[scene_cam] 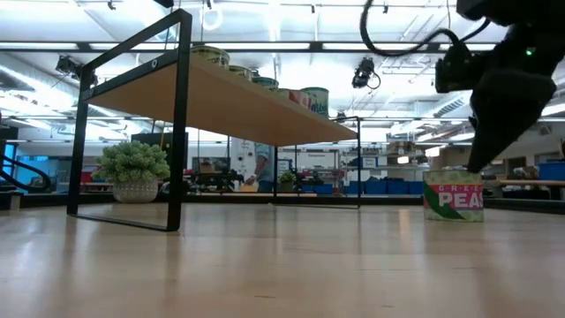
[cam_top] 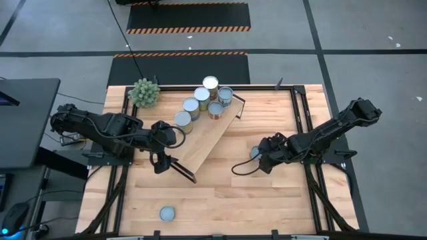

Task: Pick and place cans onto a shelf
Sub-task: Put the canned green peas on the shelf

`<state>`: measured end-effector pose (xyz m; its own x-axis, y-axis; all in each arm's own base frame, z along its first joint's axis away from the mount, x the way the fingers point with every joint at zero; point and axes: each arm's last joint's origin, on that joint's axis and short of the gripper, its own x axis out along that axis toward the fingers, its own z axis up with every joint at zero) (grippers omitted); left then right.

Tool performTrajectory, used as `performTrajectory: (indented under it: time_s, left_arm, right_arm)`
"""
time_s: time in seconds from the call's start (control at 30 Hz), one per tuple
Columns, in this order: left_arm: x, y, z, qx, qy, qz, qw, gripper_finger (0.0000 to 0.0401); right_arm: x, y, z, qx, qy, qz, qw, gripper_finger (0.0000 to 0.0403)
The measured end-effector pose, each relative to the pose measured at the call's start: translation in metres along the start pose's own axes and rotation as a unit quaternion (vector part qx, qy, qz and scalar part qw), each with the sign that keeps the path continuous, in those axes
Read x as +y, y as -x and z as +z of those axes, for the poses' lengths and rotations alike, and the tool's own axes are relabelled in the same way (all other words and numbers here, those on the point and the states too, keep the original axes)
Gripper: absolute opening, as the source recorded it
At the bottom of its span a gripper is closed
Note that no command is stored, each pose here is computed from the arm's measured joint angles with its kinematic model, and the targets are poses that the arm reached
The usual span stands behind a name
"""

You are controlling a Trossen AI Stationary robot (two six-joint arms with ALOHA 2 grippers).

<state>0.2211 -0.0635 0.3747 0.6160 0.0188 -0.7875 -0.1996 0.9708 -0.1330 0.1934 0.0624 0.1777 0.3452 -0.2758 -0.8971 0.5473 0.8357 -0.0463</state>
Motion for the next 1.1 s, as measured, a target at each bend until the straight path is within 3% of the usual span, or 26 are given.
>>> performTrajectory:
  time_s: [0.3,0.67,0.77,0.87,1.1]
  left_arm:
    - [0.0,0.0,0.0,0.0,0.0,0.0,1.0,0.0345]
    - [0.0,0.0,0.0,0.0,0.0,0.0,1.0,0.0345]
    - [0.0,0.0,0.0,0.0,0.003,0.0,1.0,0.0345]
    - [0.0,0.0,0.0,0.003,0.007,-0.006,1.0,0.0345]
    - [-0.001,0.0,0.0,0.005,0.012,-0.01,1.0,0.0345]
  right_arm:
    - [-0.005,-0.001,-0.002,-0.003,0.071,-0.035,0.997,0.0372]
    - [-0.026,-0.009,0.009,-0.036,0.155,-0.147,0.976,0.0372]
    - [-0.034,-0.009,0.01,-0.002,0.15,-0.151,0.977,0.0369]
    - [-0.036,0.0,0.016,0.008,0.115,-0.121,0.986,0.0356]
    - [-0.028,0.007,0.011,-0.095,0.007,-0.026,0.995,0.0326]
